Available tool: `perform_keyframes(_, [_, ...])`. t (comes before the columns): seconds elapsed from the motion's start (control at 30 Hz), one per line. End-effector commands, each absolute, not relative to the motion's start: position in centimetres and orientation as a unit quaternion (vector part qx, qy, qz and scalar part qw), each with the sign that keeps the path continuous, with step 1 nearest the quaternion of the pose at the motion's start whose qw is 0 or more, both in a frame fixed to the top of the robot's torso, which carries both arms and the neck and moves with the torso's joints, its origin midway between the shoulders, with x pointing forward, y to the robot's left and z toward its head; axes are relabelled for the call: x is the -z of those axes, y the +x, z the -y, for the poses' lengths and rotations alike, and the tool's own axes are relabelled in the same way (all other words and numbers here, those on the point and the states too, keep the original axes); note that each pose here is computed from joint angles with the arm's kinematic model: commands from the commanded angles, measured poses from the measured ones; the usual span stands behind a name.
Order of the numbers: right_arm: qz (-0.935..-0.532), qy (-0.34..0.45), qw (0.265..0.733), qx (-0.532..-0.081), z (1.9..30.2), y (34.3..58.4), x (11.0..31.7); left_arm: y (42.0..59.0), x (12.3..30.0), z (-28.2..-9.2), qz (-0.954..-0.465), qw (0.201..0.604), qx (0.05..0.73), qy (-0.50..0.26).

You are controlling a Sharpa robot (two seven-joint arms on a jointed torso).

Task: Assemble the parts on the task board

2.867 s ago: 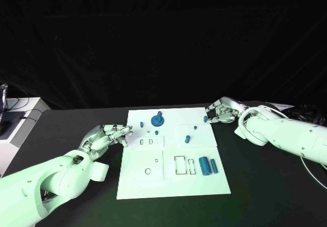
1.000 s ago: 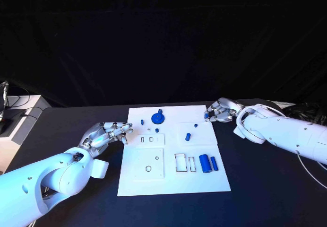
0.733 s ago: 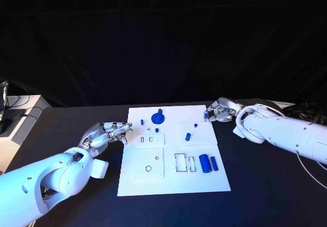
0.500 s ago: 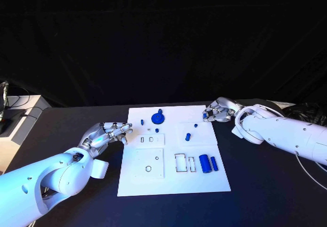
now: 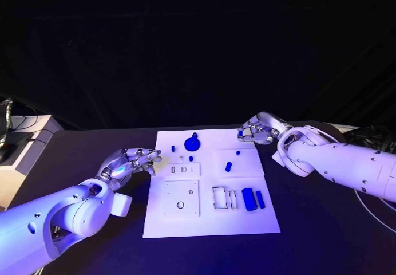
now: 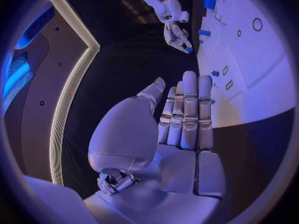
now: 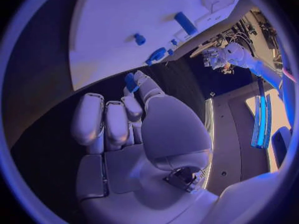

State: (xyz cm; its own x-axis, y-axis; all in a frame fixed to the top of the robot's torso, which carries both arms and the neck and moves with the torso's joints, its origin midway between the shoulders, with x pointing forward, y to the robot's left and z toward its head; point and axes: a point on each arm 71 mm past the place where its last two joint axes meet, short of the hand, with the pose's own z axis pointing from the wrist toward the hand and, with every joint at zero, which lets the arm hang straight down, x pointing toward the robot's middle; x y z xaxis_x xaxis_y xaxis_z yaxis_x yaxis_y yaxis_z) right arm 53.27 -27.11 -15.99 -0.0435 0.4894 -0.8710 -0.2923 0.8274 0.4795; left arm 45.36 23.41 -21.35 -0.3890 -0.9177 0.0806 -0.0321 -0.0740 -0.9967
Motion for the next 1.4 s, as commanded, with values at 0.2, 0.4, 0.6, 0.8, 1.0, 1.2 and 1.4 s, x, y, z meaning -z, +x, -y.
perform_keyframes(0.2, [-0.677,0.066,0.680,-0.275,20.4,51.3,16.0,45.3,21.2,-23.0,-0.573,0.361,0.613,-0.408])
perform_keyframes(0.4, [-0.689,0.044,0.665,-0.287,16.6,49.7,16.7,45.3,21.3,-23.0,-0.573,0.360,0.613,-0.408])
perform_keyframes(0.6, [-0.700,0.027,0.652,-0.291,13.8,48.4,17.5,45.3,21.3,-22.9,-0.573,0.360,0.613,-0.408])
perform_keyframes(0.8, [-0.706,0.010,0.644,-0.294,12.0,47.7,18.2,45.4,21.3,-22.9,-0.573,0.359,0.614,-0.408])
perform_keyframes(1.0, [-0.710,-0.004,0.641,-0.293,11.0,47.7,18.6,45.4,21.3,-22.8,-0.573,0.358,0.614,-0.407])
perform_keyframes(1.2, [-0.715,-0.010,0.636,-0.289,10.5,47.9,19.0,45.4,21.3,-22.8,-0.574,0.358,0.614,-0.407])
perform_keyframes(1.4, [-0.719,-0.013,0.635,-0.281,10.4,48.2,19.4,45.4,21.4,-22.8,-0.574,0.358,0.614,-0.408])
